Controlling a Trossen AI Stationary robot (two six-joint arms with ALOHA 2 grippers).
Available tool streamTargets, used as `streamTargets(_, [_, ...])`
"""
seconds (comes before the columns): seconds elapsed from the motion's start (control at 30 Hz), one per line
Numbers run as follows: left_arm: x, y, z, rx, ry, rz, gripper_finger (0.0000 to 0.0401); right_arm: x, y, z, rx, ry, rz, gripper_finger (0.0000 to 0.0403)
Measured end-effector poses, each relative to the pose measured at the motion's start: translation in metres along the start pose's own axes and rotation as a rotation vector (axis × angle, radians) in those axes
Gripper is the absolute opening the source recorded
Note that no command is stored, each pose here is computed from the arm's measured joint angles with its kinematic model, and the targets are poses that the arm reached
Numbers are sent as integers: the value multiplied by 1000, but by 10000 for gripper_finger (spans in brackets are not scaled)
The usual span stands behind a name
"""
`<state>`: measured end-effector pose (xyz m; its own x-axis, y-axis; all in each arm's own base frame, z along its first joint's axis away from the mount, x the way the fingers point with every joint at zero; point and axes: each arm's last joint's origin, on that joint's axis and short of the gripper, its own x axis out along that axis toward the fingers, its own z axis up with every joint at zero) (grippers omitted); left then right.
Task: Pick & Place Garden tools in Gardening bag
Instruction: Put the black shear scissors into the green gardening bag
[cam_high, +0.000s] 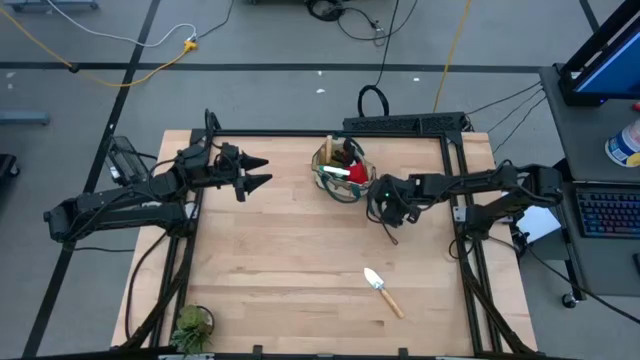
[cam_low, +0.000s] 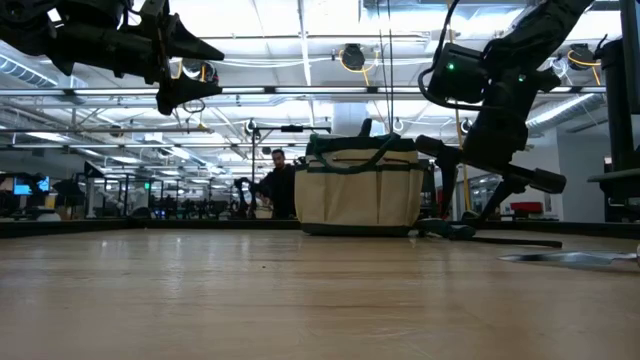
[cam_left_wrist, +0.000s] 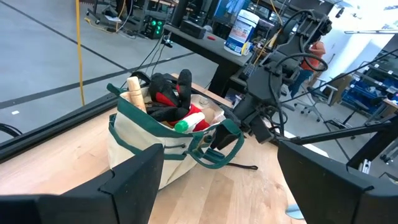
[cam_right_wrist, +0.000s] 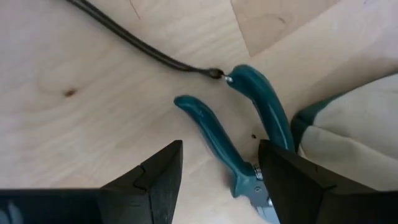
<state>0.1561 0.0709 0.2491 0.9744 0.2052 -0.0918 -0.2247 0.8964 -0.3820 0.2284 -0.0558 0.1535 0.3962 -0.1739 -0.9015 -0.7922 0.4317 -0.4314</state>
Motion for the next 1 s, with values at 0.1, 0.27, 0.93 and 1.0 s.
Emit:
streamTargets(0.1, [0,0,0,0,0,0,324,5,1,-3,13,-25,8,201])
streamTargets(0.27, [0,0,0,0,0,0,324,18,10,-7,-54,-16,6,200])
streamTargets(0.93, [0,0,0,2,0,0,324,22,17,-8,30,-13,15,95])
streamTargets(1.0, [0,0,0,2,0,1,324,22,17,-8,32,-13,15,91])
